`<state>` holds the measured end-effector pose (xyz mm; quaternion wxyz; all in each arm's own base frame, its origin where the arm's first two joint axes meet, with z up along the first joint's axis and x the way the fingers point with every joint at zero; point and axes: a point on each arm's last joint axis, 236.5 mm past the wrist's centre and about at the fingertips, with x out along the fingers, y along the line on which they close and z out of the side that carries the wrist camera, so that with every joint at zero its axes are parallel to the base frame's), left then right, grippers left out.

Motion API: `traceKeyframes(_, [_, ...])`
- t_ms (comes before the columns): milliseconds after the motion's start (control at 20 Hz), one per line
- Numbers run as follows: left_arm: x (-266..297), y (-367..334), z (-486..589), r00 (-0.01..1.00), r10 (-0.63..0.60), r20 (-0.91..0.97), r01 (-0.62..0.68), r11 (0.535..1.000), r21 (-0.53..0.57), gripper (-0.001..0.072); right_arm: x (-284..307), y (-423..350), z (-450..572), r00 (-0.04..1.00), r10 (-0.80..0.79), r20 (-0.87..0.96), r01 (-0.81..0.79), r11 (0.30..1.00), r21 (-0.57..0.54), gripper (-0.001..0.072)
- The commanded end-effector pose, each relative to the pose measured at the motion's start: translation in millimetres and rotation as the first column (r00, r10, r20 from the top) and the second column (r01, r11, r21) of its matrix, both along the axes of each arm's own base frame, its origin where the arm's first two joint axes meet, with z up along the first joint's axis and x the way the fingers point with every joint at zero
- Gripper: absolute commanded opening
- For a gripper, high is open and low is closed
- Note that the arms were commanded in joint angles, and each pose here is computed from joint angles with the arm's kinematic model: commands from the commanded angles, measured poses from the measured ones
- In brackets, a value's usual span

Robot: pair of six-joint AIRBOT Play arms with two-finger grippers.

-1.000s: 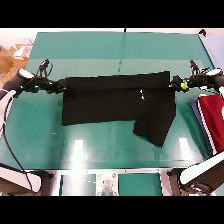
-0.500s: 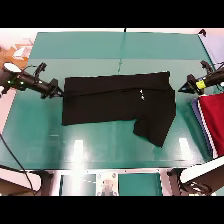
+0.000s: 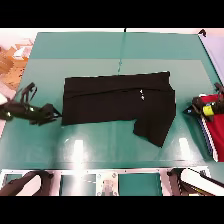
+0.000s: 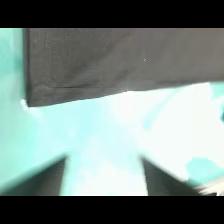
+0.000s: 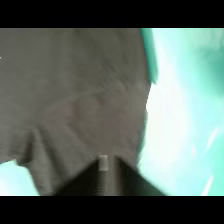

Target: Fold the shirts.

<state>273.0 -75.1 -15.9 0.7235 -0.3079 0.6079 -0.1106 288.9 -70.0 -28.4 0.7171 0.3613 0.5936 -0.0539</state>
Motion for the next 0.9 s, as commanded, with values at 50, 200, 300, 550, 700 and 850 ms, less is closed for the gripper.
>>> traceKeyframes(50, [-8,-25,-33,0.973,0.228,0.035,-0.221,0.965,-0.142,0.0561,-34,12,-33,0.995,-0.096,-0.003,0.096,0.995,-0.023,0.0487])
traceKeyframes(200, [4,-48,-48,0.953,0.28,0.116,-0.265,0.956,-0.128,0.0561,-22,15,-34,0.988,-0.149,0.037,0.148,0.989,0.014,0.0486])
traceKeyframes(300, [14,-56,-54,0.932,0.331,0.151,-0.317,0.942,-0.108,0.0561,-13,14,-31,0.981,-0.181,0.07,0.179,0.983,0.028,0.0486])
traceKeyframes(550, [11,-61,-98,0.916,0.401,0.0,-0.4,0.914,-0.064,0.056,-10,15,-32,0.979,-0.193,0.072,0.19,0.981,0.041,0.0486])
traceKeyframes(700, [44,-42,-93,0.876,0.472,0.103,-0.47,0.882,-0.042,0.0471,-12,19,-41,0.982,-0.186,0.043,0.183,0.982,0.055,0.0509])
traceKeyframes(850, [64,-37,-85,0.866,0.474,0.16,-0.475,0.879,-0.035,0.0021,-22,37,-61,0.989,-0.148,-0.027,0.15,0.985,0.086,0.0516])
